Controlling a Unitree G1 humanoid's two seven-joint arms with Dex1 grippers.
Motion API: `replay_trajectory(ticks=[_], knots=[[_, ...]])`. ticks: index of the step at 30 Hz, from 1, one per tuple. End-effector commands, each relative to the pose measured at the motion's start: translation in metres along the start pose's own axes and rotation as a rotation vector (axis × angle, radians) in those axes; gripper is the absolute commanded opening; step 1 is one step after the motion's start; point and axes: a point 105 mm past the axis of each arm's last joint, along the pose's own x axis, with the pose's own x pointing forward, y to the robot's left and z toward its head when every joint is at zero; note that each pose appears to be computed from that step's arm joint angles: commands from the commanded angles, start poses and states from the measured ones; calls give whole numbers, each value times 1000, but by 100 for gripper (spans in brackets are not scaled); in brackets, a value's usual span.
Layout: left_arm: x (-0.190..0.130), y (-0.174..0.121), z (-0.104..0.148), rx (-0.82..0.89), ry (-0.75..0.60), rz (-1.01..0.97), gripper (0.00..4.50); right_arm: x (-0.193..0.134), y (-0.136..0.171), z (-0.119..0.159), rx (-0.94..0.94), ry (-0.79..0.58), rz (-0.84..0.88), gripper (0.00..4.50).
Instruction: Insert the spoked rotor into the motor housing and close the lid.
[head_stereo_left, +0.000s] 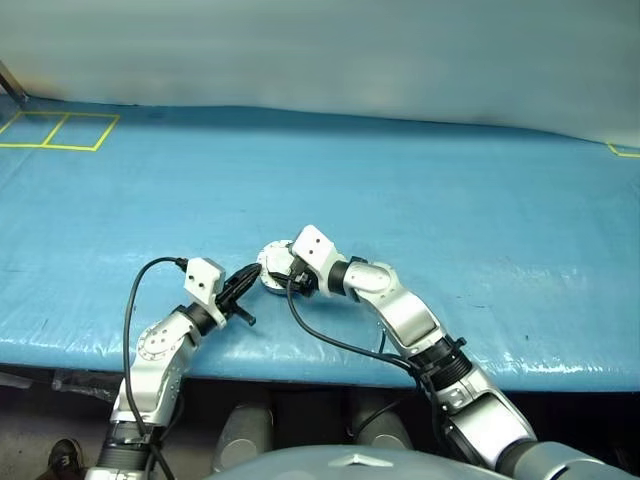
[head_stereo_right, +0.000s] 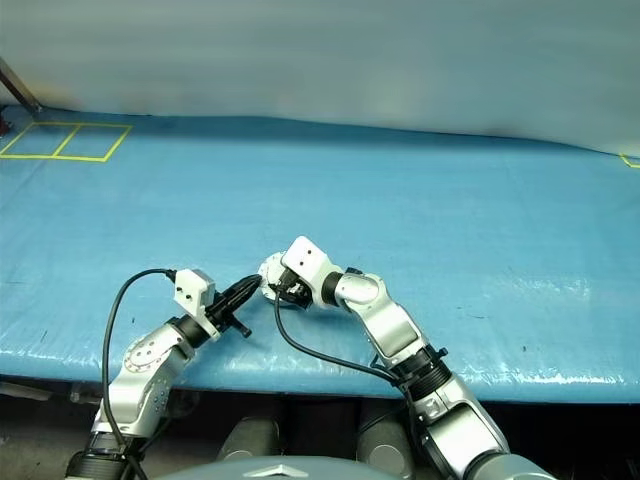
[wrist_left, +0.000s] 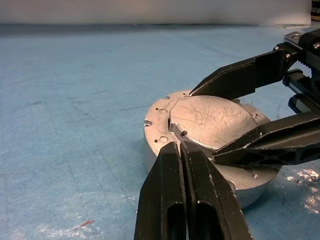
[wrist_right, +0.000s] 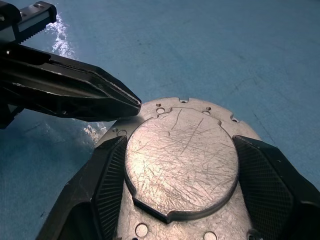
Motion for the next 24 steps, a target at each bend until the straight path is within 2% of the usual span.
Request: replay_trajectory(ticks=[1, 6, 11, 15, 24], knots=[[4, -2, -5, 31, 38, -5, 1, -6, -7, -33, 5, 127, -41, 302], [4, -10, -19, 49, 114, -30, 1, -7, -7, -30, 15, 118, -40, 302], [4, -12, -22, 54, 127, -41, 1, -9, -8, -25, 25, 101, -46, 302], [4, -12, -21, 58, 127, -42, 0, -12, -10, -15, 37, 54, -47, 432], [3, -16, -23, 48, 125, -46, 0, -44, -26, 36, 201, -183, -48, 442]])
